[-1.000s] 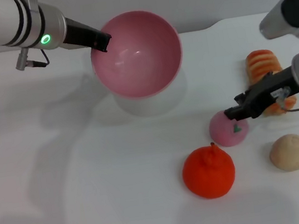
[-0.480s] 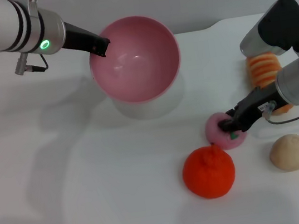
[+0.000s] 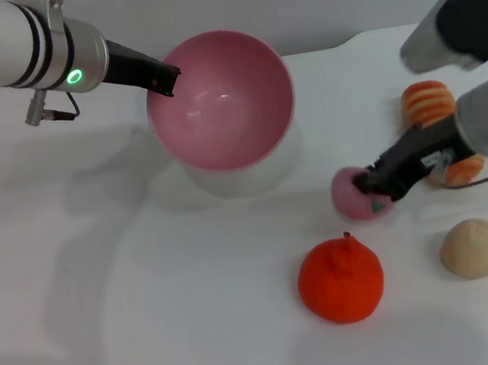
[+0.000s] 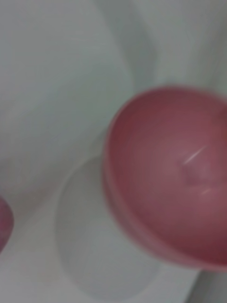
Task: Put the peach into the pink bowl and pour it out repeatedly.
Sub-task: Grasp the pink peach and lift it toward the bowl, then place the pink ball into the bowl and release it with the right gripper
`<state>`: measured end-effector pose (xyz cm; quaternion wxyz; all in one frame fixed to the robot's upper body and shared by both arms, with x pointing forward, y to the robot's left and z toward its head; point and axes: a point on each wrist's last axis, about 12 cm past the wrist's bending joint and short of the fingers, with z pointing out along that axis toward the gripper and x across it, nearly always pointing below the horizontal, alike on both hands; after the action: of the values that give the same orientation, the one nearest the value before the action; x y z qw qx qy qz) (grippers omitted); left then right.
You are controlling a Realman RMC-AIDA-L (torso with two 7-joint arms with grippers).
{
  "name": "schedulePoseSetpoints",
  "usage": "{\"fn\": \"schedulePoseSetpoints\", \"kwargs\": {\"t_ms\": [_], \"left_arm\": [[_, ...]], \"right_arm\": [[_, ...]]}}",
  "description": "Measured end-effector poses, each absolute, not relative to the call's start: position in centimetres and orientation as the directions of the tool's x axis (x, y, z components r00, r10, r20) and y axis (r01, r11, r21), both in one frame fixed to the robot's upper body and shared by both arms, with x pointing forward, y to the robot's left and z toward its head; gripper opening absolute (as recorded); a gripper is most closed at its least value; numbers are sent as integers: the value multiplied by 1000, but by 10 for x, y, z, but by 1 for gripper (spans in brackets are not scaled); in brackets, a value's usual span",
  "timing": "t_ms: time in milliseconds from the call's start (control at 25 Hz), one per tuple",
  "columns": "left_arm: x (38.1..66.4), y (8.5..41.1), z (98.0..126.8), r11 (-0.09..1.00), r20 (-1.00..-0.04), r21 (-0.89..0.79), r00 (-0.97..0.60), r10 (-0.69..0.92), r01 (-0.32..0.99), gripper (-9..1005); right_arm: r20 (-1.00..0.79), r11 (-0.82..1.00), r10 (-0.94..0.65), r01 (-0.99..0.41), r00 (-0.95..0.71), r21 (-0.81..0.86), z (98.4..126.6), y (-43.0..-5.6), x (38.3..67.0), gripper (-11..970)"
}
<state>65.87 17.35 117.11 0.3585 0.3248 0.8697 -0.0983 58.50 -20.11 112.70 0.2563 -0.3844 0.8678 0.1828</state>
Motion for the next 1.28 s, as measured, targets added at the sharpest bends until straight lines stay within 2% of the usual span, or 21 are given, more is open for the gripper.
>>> {"fn": "schedulePoseSetpoints", "kwargs": {"t_ms": [120, 360, 600, 800, 1120, 1280], "left_arm": [[659, 173, 1170, 769, -686, 61, -533, 495, 636, 151], [658, 173, 1169, 768, -682, 59, -536, 497, 638, 152], [651, 161, 1161, 740, -663, 52, -532, 528, 670, 154], [645, 150, 1157, 712, -652, 39, -521, 550, 702, 155], [638, 137, 1156, 677, -647, 17, -508, 569, 735, 157], [637, 135, 1156, 668, -647, 13, -503, 572, 744, 158]], "right_arm": [[-629, 605, -575, -789, -523, 104, 1155, -201, 576, 56], [-715, 571, -587, -821, -381, -31, 1217, -201, 553, 31], [-778, 563, -567, -817, -272, -124, 1255, -194, 549, 35], [-799, 574, -546, -807, -254, -136, 1256, -190, 558, 38], [-791, 558, -558, -820, -252, -132, 1232, -177, 577, 43], [-787, 553, -563, -823, -254, -131, 1227, -175, 581, 122]]}}
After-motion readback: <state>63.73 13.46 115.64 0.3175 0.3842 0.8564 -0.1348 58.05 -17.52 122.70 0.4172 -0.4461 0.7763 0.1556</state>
